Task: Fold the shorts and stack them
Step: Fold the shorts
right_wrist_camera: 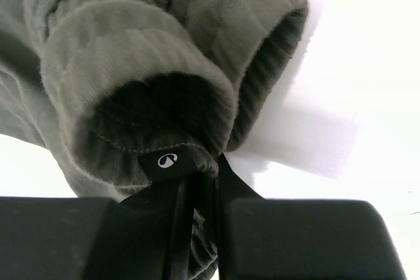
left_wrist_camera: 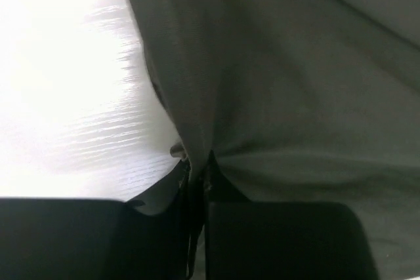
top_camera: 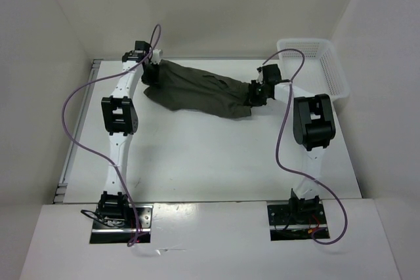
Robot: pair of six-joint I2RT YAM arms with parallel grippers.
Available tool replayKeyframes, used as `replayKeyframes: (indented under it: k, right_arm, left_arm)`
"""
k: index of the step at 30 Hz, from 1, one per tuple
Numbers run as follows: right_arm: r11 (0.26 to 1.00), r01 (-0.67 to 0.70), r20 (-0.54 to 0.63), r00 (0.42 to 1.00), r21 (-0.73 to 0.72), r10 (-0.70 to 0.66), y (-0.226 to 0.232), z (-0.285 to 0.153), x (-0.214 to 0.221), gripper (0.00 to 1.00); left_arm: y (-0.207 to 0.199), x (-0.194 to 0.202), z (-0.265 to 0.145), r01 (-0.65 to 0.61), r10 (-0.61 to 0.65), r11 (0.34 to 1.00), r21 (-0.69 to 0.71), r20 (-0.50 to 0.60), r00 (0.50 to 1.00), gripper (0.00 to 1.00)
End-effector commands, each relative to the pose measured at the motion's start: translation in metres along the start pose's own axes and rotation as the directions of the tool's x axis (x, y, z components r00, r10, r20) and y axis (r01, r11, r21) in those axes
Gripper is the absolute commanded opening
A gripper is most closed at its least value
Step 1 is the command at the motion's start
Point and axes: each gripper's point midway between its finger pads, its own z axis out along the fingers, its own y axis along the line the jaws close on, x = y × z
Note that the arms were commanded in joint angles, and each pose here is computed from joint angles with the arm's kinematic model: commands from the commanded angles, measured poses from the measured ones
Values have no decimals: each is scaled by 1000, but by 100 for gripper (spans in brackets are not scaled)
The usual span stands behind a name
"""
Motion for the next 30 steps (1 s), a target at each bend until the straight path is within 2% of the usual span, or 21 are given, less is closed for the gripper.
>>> replayKeyframes:
  k: [1, 3, 4, 7, 8, 9, 11, 12, 13, 14, 15, 16, 17, 19, 20, 23, 27, 28, 30]
  right_arm:
    - [994, 106, -23, 994, -9, -106, 0, 5, 8, 3]
    - [981, 178, -52, 982, -78, -183, 10, -10, 21, 1]
    - [973, 213, -57, 974, -94, -219, 11, -16, 25, 1]
    - [951, 287, -86, 951, -112, -297, 9, -39, 46, 1]
    - [942, 306, -95, 942, -139, -321, 12, -46, 54, 1]
    - [940, 301, -125, 939, -160, -322, 11, -51, 70, 1]
    - [931, 302, -129, 935, -203, -331, 20, -71, 80, 1]
    - [922, 301, -150, 927, -244, -343, 22, -76, 95, 1]
    - [916, 306, -136, 928, -260, -348, 28, -86, 96, 1]
    - [914, 303, -158, 922, -270, -353, 25, -90, 109, 6]
    - [914, 302, -160, 922, -270, -352, 24, -92, 113, 17]
    - [911, 317, -152, 919, -263, -364, 23, -96, 114, 28]
    - [909, 324, -140, 919, -263, -368, 25, -103, 115, 39]
    - [907, 335, -137, 916, -256, -377, 24, -109, 119, 63]
    - [899, 354, -118, 912, -257, -393, 28, -118, 114, 69]
    - [858, 437, -58, 882, -270, -467, 40, -133, 92, 73]
    - [805, 547, 92, 835, -229, -542, 59, -148, 45, 73]
    - [804, 551, 118, 834, -224, -538, 62, -149, 37, 73]
    - [805, 552, 155, 834, -218, -530, 66, -143, 25, 67]
  left_arm:
    - [-4, 49, 11, 26, -20, 999, 33, -161, 987, 8]
    - [-2, 49, -6, 35, -30, 999, 29, -166, 986, 2]
    - [2, 68, -7, 60, -52, 998, 33, -218, 975, 1]
    - [8, 76, -43, 85, -77, 996, 29, -206, 975, 1]
    - [11, 116, -39, 116, -104, 993, 24, -285, 953, 1]
    - [7, 113, -66, 105, -98, 994, 13, -252, 963, 1]
    - [1, 139, -80, 91, -90, 996, -8, -277, 957, 1]
    - [-5, 169, -100, 97, -97, 995, -16, -321, 942, 1]
    - [-12, 182, -108, 91, -89, 996, -11, -338, 937, 1]
    - [-18, 183, -126, 89, -85, 996, -1, -314, 946, 3]
    - [-22, 192, -131, 96, -87, 995, 12, -322, 943, 4]
    - [-25, 215, -135, 106, -94, 994, 12, -371, 924, 10]
    - [-27, 215, -144, 103, -92, 995, 12, -354, 931, 17]
    - [-26, 223, -151, 112, -102, 994, 7, -353, 930, 36]
    - [-23, 222, -158, 119, -112, 993, 1, -335, 936, 52]
    - [-9, 214, -172, 133, -138, 990, -37, -283, 949, 61]
    - [0, 181, -199, 131, -140, 989, -61, -174, 975, 72]
    - [1, 169, -202, 126, -133, 990, -63, -140, 981, 78]
    - [4, 150, -203, 113, -118, 991, -67, -66, 991, 82]
